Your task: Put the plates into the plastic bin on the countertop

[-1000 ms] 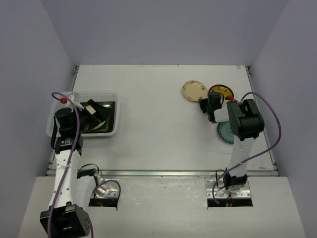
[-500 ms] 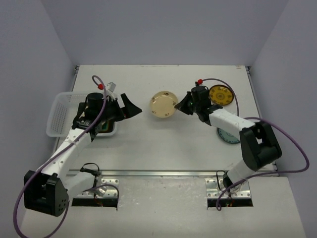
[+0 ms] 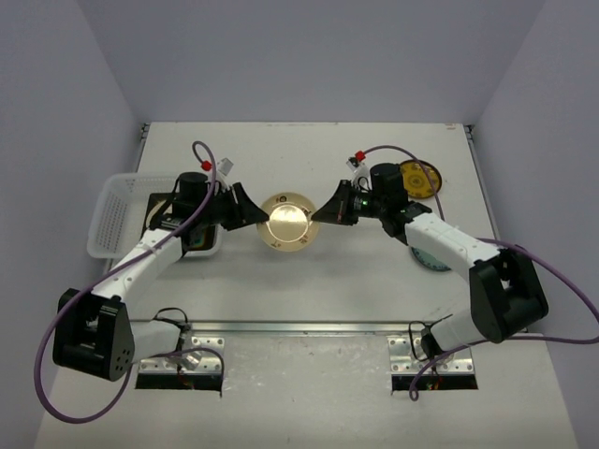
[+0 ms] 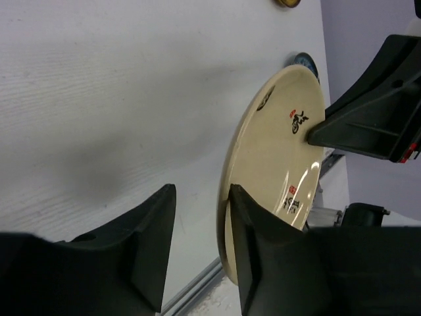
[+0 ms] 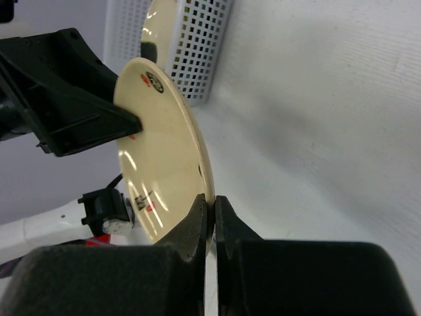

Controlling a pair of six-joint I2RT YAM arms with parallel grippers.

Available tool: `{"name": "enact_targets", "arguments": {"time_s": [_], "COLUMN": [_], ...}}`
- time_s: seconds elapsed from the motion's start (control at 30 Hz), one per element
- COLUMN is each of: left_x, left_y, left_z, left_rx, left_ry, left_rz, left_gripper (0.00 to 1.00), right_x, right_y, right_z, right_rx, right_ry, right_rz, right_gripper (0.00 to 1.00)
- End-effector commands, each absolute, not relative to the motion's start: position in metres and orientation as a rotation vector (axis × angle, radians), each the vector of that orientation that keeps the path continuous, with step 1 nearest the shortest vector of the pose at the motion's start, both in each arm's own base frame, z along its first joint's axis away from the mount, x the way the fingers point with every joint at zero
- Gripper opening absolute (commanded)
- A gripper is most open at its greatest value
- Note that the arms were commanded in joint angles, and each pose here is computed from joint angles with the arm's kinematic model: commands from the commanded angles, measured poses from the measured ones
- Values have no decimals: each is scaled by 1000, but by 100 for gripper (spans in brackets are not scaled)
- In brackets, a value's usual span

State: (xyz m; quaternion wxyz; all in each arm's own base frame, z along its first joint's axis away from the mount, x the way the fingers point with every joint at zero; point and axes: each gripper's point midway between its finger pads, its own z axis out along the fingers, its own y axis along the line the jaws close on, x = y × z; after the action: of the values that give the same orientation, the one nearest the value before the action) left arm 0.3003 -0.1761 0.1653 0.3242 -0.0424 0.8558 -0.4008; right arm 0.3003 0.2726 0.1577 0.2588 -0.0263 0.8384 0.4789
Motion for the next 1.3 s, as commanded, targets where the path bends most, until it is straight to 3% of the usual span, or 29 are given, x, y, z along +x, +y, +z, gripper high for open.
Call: {"name": "enact_targets", "arguments": {"time_s": [0.0,0.03,0.07,0.1,0.13,0.17,0.2,0.23,0.33,0.47,0.73,0.87,0.97,1.0,1.07,1.17,1.27], "left_x": [298,300,299,303,308,316,324,333,343,328,323,315,310,308,306,305,308], "left_y": [-191,-191,-190,-185,-180,-168,-151,-125,-18,71,113,117,118,117,116,110,96], "left_z": [183,186,185,185,186,188,191,196,203,194,154,156,153,155,159,172,186], "left_rx": [4,11,9,-16,-49,-116,-204,-338,-822,-1171,-1361,-1369,-1381,-1370,-1355,-1304,-1176], "left_ry": [2181,2172,2184,2198,2202,2196,2182,2147,1934,1718,1701,1668,1674,1670,1672,1690,1727], "left_rz": [-1105,-1101,-1092,-1047,-1001,-919,-827,-747,-569,-405,-330,-287,-266,-263,-266,-282,-345], "left_gripper": [23,17,2,0,0,0,0,0,0,0,1,12,29,47,94,100,100], "right_x": [290,289,288,286,286,288,292,300,314,308,300,301,301,300,301,303,310], "right_y": [295,296,298,298,296,292,285,275,229,183,137,126,124,124,120,112,97], "right_z": [199,200,202,202,201,197,191,184,158,132,124,126,127,127,128,126,123], "right_rx": [-199,-204,-196,-203,-203,-186,-160,-112,82,249,306,315,312,311,317,350,440], "right_ry": [2127,2120,2104,2103,2108,2121,2138,2152,2202,2228,2224,2218,2226,2230,2228,2233,2242], "right_rz": [1496,1511,1535,1542,1533,1490,1428,1344,1109,987,797,732,735,735,730,718,705], "right_gripper": [0,0,0,0,7,40,80,98,99,99,99,99,99,99,99,99,99]}}
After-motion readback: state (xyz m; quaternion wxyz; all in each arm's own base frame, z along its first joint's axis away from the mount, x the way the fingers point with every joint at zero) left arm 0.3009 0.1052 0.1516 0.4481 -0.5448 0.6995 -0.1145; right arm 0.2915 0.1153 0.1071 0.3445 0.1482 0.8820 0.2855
